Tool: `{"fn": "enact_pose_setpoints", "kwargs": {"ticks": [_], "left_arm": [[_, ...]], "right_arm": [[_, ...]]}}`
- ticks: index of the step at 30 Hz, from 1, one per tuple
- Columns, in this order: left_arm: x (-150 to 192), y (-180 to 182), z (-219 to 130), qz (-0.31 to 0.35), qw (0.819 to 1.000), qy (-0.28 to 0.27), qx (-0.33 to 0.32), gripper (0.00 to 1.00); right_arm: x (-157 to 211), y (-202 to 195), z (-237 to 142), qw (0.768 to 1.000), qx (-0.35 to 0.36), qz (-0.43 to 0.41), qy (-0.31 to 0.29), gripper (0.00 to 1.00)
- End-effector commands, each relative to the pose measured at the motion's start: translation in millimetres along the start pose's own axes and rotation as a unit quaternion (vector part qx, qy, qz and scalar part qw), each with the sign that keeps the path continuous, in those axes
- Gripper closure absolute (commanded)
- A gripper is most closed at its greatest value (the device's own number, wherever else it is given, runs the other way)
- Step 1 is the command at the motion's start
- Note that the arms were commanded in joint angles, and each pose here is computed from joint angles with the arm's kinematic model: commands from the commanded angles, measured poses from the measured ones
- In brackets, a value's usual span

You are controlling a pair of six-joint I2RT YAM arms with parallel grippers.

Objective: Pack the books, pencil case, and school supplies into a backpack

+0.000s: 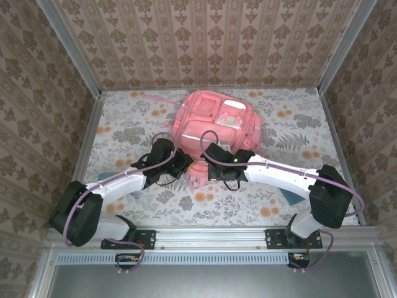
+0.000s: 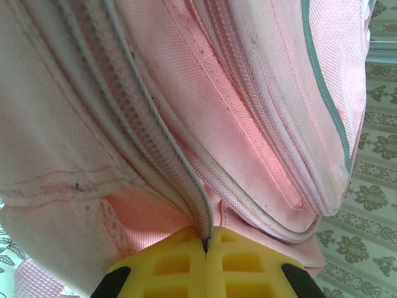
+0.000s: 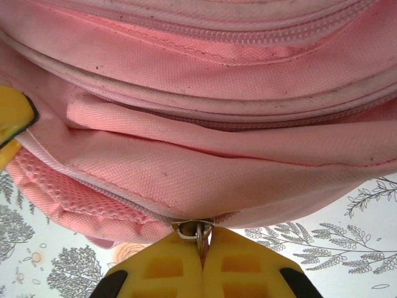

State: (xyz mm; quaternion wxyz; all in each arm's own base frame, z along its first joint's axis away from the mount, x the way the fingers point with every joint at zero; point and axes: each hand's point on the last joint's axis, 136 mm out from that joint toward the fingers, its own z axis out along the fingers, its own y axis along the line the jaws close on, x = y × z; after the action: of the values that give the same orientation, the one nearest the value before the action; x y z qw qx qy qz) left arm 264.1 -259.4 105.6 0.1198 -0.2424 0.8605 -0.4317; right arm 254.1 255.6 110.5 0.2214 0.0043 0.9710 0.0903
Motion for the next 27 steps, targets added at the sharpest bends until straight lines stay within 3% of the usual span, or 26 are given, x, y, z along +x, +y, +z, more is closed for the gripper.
{"fn": "enact_pose_setpoints", "kwargs": {"ticks": [1, 3, 8, 11, 19, 27], "left_arm": [[-43, 27, -12, -0.001, 0.994, -0.097, -0.056, 1.0], [-44, 26, -13, 0.0, 0.994, -0.097, -0.054, 1.0], [-47, 29, -19, 0.002, 0.993, -0.105, -0.059, 1.0], [-49, 31, -21, 0.003, 0.992, -0.107, -0.063, 1.0], [-51, 30, -21, 0.007, 0.992, -0.107, -0.063, 1.0], [-56, 35, -31, 0.008, 0.991, -0.113, -0.073, 1.0]], "right_arm": [[13, -31, -11, 0.999, 0.012, -0.008, 0.033, 1.0], [11, -29, -12, 0.999, -0.008, 0.002, 0.033, 1.0], [2, -67, -15, 0.997, 0.069, 0.016, 0.015, 1.0], [-1, -85, -14, 0.996, 0.08, 0.033, 0.012, 1.0], [-14, -91, -14, 0.999, 0.042, 0.032, 0.006, 0.99], [-27, -121, 5, 0.997, 0.077, 0.026, 0.013, 1.0]]}}
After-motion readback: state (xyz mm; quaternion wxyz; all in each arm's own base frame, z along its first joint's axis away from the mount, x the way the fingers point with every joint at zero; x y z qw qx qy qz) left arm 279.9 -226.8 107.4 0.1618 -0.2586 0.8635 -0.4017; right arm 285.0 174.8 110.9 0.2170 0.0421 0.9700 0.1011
